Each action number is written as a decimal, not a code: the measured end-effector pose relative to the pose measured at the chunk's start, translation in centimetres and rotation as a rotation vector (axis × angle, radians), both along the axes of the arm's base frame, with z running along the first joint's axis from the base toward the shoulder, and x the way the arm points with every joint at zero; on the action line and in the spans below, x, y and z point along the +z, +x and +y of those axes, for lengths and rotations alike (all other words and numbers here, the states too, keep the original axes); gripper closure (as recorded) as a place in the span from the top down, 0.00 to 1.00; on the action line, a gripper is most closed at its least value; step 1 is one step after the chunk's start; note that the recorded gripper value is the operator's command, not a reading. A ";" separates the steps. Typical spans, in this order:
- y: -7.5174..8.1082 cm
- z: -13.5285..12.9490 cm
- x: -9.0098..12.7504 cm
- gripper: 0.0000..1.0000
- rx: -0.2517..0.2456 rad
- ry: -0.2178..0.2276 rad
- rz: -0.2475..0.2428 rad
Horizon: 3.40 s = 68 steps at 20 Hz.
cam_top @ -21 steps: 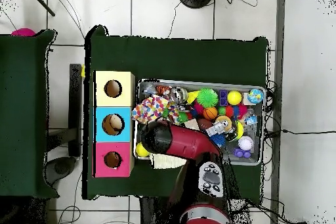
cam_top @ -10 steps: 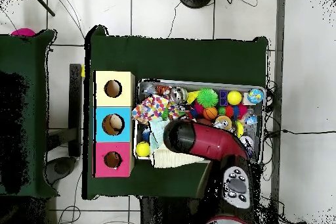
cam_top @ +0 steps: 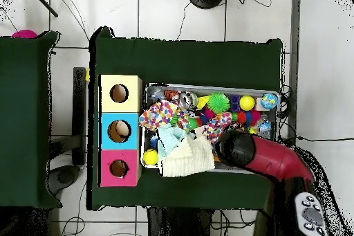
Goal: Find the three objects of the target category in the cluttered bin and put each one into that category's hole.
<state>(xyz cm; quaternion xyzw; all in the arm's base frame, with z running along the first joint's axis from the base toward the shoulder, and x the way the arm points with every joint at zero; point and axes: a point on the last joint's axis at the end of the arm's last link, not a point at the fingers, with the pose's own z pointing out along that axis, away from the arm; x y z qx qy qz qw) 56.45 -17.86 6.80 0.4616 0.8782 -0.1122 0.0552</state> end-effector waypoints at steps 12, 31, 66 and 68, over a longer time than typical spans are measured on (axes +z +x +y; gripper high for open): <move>-0.8 -6.8 -0.5 1.00 -0.028 0.003 -0.009; 2.6 -3.6 -4.4 1.00 0.312 -0.155 0.009; 3.8 -4.8 -10.6 1.00 0.459 -0.249 0.061; 4.0 -4.8 -11.4 1.00 0.469 -0.249 0.049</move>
